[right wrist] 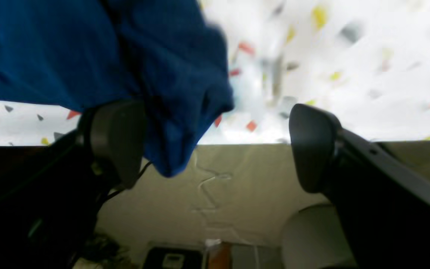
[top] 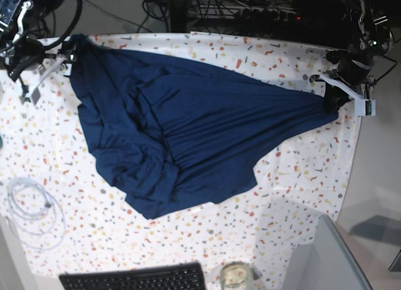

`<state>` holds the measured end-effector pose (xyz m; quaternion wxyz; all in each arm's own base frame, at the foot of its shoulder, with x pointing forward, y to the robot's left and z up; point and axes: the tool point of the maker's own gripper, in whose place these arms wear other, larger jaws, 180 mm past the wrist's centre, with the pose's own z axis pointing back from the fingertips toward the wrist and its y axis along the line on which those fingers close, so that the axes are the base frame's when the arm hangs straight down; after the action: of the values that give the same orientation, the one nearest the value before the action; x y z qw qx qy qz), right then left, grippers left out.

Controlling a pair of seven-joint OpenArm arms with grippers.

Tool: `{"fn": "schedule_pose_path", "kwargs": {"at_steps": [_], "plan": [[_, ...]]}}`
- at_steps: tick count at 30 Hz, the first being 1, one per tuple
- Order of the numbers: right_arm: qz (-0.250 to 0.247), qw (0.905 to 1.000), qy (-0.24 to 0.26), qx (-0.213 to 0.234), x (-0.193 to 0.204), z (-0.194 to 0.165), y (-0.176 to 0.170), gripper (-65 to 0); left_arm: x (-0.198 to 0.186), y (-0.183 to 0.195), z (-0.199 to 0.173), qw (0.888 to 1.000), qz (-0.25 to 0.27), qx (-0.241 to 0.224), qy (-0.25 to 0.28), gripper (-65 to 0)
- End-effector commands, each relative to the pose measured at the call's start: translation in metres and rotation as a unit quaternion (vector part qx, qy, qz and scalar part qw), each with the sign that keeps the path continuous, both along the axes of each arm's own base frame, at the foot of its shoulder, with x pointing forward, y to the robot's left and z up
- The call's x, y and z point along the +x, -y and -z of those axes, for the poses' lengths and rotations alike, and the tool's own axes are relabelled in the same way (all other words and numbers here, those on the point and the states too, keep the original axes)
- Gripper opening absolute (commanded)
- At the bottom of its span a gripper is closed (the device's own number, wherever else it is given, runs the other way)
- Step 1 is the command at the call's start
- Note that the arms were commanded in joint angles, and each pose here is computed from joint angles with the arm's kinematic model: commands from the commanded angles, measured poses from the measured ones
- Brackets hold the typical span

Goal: Layout the t-shirt on the table in an organized manner, then fold the t-shirt properly
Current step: 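Pull the held shirt edges apart with both grippers to stretch it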

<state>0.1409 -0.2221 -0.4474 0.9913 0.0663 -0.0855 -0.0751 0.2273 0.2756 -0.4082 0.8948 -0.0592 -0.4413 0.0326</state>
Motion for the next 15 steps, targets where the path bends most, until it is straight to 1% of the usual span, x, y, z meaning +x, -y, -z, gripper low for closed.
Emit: {"fn": "schedule_pose_path", "kwargs": {"at_steps": [1, 5, 7, 10, 15], "plan": [[-0.001, 0.9997, 0.021, 0.012, 0.010, -0.006, -0.001, -8.0, 0.009, -0.005, -0.014, 1.000, 0.002, 0.007, 0.026, -65.0], [0.012, 0.9945, 0.029, 0.100, 0.013, 0.001, -0.028, -8.0, 0.008, -0.006, -0.014, 1.000, 0.002, 0.007, 0.025, -65.0], [0.020, 0.9912, 0.023, 0.129, 0.016, 0.009, -0.036, -8.1, 0.007, -0.005, -0.013, 1.000, 0.001, 0.006, 0.024, -65.0], [0.029, 0.9882, 0.000, 0.151, 0.012, 0.023, -0.043, -8.4, 0.004, -0.005, -0.011, 1.000, 0.001, 0.006, 0.020, -65.0], [0.028, 0.9869, -0.003, 0.159, 0.012, 0.025, -0.048, -8.6, 0.000, -0.006, -0.010, 1.000, 0.000, 0.007, 0.016, -65.0]]}}
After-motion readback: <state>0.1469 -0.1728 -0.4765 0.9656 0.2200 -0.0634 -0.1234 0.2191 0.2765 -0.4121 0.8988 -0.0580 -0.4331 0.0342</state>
